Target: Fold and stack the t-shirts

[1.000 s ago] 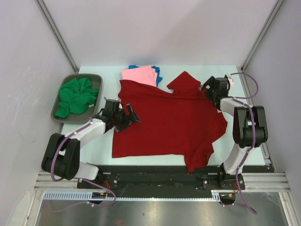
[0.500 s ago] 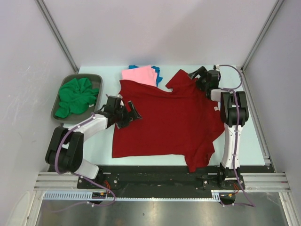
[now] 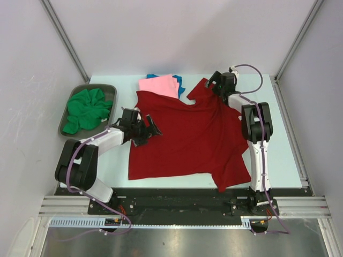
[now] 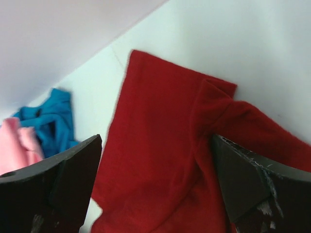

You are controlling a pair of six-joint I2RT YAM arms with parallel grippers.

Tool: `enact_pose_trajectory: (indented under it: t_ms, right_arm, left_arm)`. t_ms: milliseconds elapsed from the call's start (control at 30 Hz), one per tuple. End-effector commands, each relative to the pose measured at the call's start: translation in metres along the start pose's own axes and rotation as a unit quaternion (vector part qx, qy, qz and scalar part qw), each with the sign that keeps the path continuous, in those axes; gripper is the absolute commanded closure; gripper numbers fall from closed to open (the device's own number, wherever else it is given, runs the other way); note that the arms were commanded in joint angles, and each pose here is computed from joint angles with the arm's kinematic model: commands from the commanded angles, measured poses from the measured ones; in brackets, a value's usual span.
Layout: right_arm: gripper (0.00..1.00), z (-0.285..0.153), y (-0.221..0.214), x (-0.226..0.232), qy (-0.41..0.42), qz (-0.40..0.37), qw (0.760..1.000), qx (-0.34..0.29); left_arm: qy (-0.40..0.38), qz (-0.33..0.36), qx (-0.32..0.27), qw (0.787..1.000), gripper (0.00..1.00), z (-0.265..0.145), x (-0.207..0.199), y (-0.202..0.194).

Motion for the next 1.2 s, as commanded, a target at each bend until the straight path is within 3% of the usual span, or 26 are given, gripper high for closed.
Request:
enact_pose_trajectory:
  t_ms: [0,100,133,167,233,467,600,700,833,967,1167]
  right_arm:
    - [0.01,-0.027,0.041,-0.002,-0.126,-0.048,0.987,-0.088]
    - [0.0,-0.045,0.049,-0.03,-0.179,-0.047,0.977,-0.102]
    - [0.0,-0.059,0.07,-0.01,-0.143,-0.04,0.979,-0.14]
    - [0.0,-0.072,0.067,-0.027,-0.151,-0.042,0.978,-0.14]
    - [0.0,-0.106,0.1,0.005,-0.103,-0.039,0.975,-0.191]
    - [0.0,-0.201,0.106,0.036,-0.156,-0.112,0.971,-0.143]
    - [0.0,-0.253,0.069,0.028,-0.211,-0.151,0.964,-0.057]
    - [0.0,-0.293,0.046,0.007,-0.244,-0.123,0.962,-0.021]
    - [0.0,-0.335,-0.005,-0.055,-0.278,-0.054,0.958,0.039]
    - [0.0,-0.375,-0.039,-0.085,-0.291,-0.015,0.955,0.049]
    - [0.0,-0.414,-0.06,-0.084,-0.265,-0.007,0.964,0.031]
  left_arm:
    - [-0.017,0.011,-0.019,1.0,0.0,-0.004,-0.006,0.012]
    - [-0.006,0.01,-0.027,1.0,0.0,-0.011,-0.004,0.013]
    - [0.003,0.008,-0.037,0.999,0.0,-0.014,-0.002,0.016]
    - [0.0,0.011,-0.053,0.999,0.0,-0.022,-0.005,0.02]
    - [0.01,0.005,-0.068,0.998,0.0,-0.031,-0.003,0.023]
    - [-0.013,0.016,-0.079,0.997,0.0,-0.065,-0.012,0.014]
    - [0.009,0.015,-0.078,0.997,0.0,-0.081,-0.005,0.002]
    - [0.023,0.009,-0.054,0.998,0.0,-0.084,0.003,-0.013]
    - [0.041,-0.001,-0.024,0.999,0.0,-0.083,0.017,-0.037]
    - [0.033,-0.037,0.001,0.999,0.0,-0.076,0.03,-0.069]
    - [0.047,-0.11,0.023,0.993,0.0,-0.072,0.053,-0.112]
Point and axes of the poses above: each gripper's point midway between its finger pads, its own z axis out along the fingers, its own x axis along the line the jaws close on, y = z × x, the point moved 6 cm from there along -z, back along the fingers, and after that the axes turned 11 degrees about z, right-handed, at the moved point
